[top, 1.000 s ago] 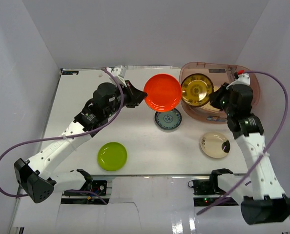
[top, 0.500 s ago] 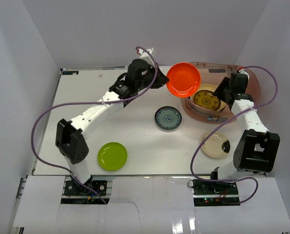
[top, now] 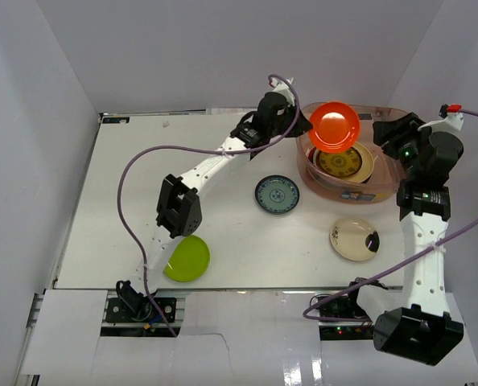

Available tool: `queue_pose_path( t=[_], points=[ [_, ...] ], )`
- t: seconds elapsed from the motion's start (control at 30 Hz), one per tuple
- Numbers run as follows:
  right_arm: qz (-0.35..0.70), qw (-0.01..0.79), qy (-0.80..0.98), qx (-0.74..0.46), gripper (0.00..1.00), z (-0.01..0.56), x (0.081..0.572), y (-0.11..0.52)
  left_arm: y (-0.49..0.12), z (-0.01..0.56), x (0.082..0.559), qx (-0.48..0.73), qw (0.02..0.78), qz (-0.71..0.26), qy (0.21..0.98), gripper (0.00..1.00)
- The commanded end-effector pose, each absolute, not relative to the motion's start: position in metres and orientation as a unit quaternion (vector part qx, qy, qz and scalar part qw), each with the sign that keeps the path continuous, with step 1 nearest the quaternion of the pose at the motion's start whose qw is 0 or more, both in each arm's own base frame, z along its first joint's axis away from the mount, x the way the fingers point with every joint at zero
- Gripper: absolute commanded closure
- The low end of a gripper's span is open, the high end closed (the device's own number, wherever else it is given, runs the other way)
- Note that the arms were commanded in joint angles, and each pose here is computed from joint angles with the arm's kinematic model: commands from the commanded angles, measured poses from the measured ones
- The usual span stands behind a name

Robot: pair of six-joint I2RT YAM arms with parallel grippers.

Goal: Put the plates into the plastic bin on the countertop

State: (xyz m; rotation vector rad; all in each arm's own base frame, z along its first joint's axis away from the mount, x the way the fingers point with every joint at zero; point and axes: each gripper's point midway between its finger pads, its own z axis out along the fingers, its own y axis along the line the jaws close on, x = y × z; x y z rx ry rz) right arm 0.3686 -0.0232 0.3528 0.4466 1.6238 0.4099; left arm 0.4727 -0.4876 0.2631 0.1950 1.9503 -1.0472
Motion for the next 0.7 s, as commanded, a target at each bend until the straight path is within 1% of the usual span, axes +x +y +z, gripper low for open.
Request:
queue_pose_path(
  t=[0.0,0.07,0.2,0.3,0.33,0.4,0.43,0.5,0.53,0.57,0.63,0.67],
  points=[
    [0.233,0.640,0.713,0.163,0.45,0.350,0.360,0.001,-0.526,0.292,0.454,0.103,0.454,-0.465,0.753,1.00],
    [0.242,0.635,0.718,0.153,0.45,0.347,0.355,0.007,-0.532,0.290,0.458,0.101,0.467,-0.465,0.745,1.00],
    [0.261,0.621,0.727,0.130,0.44,0.338,0.347,0.028,-0.552,0.261,0.463,0.099,0.470,-0.478,0.736,0.99],
    [0.264,0.623,0.728,0.110,0.44,0.343,0.339,0.035,-0.561,0.264,0.462,0.106,0.475,-0.492,0.722,0.76],
    [0.264,0.617,0.733,0.107,0.44,0.342,0.335,0.037,-0.562,0.269,0.462,0.107,0.482,-0.496,0.714,0.55],
    [0.271,0.619,0.732,0.085,0.44,0.349,0.327,0.048,-0.560,0.274,0.463,0.111,0.491,-0.493,0.710,0.38],
    [0.277,0.617,0.732,0.076,0.43,0.351,0.322,0.053,-0.556,0.291,0.461,0.113,0.502,-0.497,0.699,0.25],
    [0.284,0.614,0.734,0.054,0.42,0.350,0.316,0.065,-0.550,0.309,0.458,0.125,0.515,-0.494,0.689,0.16],
    [0.286,0.605,0.741,0.052,0.42,0.344,0.313,0.069,-0.546,0.321,0.457,0.130,0.523,-0.492,0.683,0.14],
    [0.292,0.600,0.743,0.038,0.42,0.343,0.308,0.078,-0.533,0.355,0.450,0.139,0.544,-0.492,0.665,0.11],
    [0.298,0.578,0.759,0.009,0.42,0.327,0.298,0.097,-0.518,0.364,0.442,0.148,0.548,-0.477,0.671,0.10],
    [0.299,0.568,0.767,0.000,0.42,0.320,0.294,0.104,-0.496,0.408,0.427,0.148,0.571,-0.479,0.651,0.10]
  ],
)
